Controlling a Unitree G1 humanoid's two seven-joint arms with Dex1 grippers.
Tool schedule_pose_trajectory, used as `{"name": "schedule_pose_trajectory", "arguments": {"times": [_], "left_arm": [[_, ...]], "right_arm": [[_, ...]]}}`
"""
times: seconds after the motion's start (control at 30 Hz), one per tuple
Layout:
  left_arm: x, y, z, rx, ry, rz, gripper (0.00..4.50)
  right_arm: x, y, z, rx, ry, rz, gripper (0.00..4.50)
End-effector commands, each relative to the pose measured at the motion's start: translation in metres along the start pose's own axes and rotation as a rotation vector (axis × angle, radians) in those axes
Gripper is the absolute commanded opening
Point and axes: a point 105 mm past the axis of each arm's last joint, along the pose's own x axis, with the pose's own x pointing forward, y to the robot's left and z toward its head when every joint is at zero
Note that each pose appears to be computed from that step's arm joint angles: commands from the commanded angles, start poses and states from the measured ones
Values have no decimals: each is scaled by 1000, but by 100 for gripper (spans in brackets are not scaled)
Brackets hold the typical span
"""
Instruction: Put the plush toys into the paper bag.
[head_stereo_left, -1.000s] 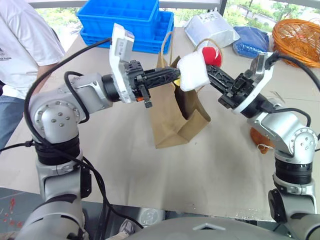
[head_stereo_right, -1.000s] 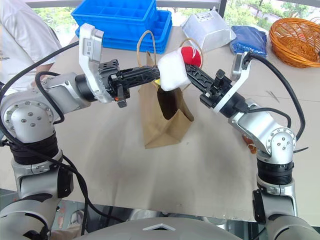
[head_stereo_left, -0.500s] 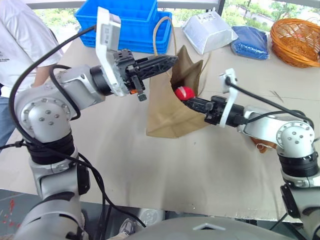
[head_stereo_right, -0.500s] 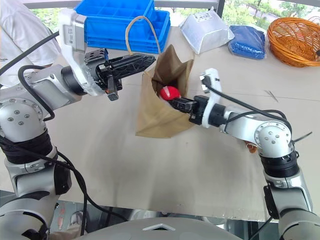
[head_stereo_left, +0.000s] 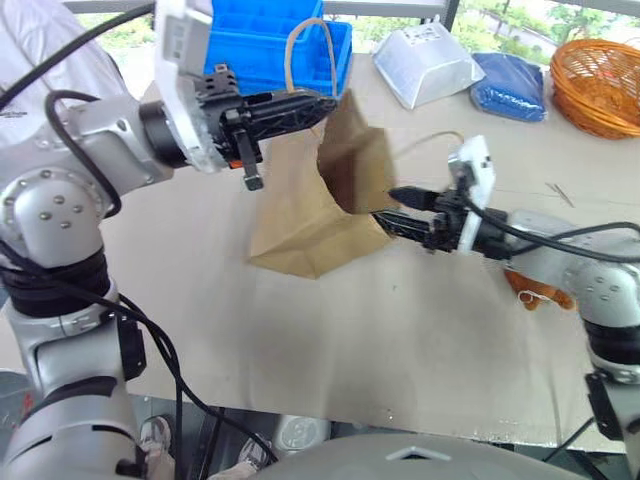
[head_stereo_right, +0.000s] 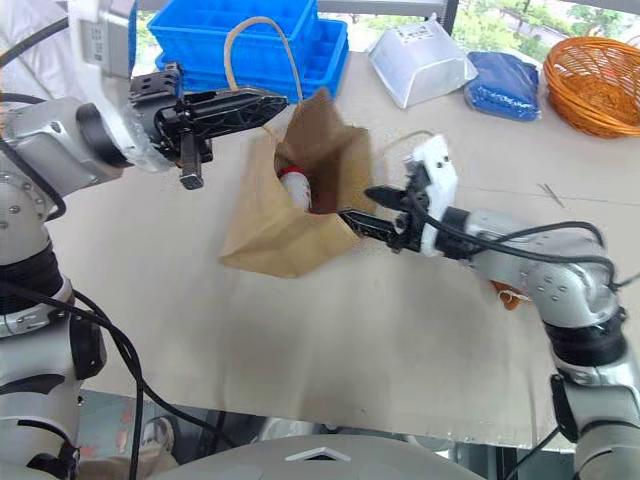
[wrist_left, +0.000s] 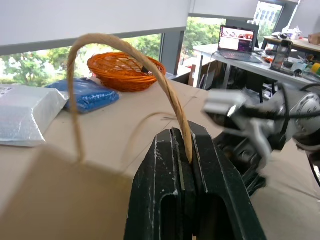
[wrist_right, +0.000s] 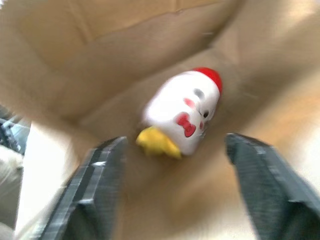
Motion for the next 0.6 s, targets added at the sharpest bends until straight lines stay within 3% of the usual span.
{"name": "schedule_pose_trajectory", "arguments": {"times": [0.03,0.2,0.23,0.37,0.47,0.6], "left_arm": [[13,-12,-7,30,-27,-52,0],[24,-17,-16,7,-46,-76,0],[25,-19,-18,8,-49,-84,0],[31,-25,-18,11,-61,-125,0],[35,-27,-18,25,-58,-154,0],[42,-29,-18,69,-57,-173,0]], "right_arm": [[-27,24,35,-117,-150,66,444],[-66,21,52,-163,-202,-57,444],[-78,9,49,-146,-168,-141,444],[-131,-35,0,-281,257,-493,444],[-160,-54,-36,-281,481,-591,444],[-179,-77,-76,-177,626,-686,444]]}}
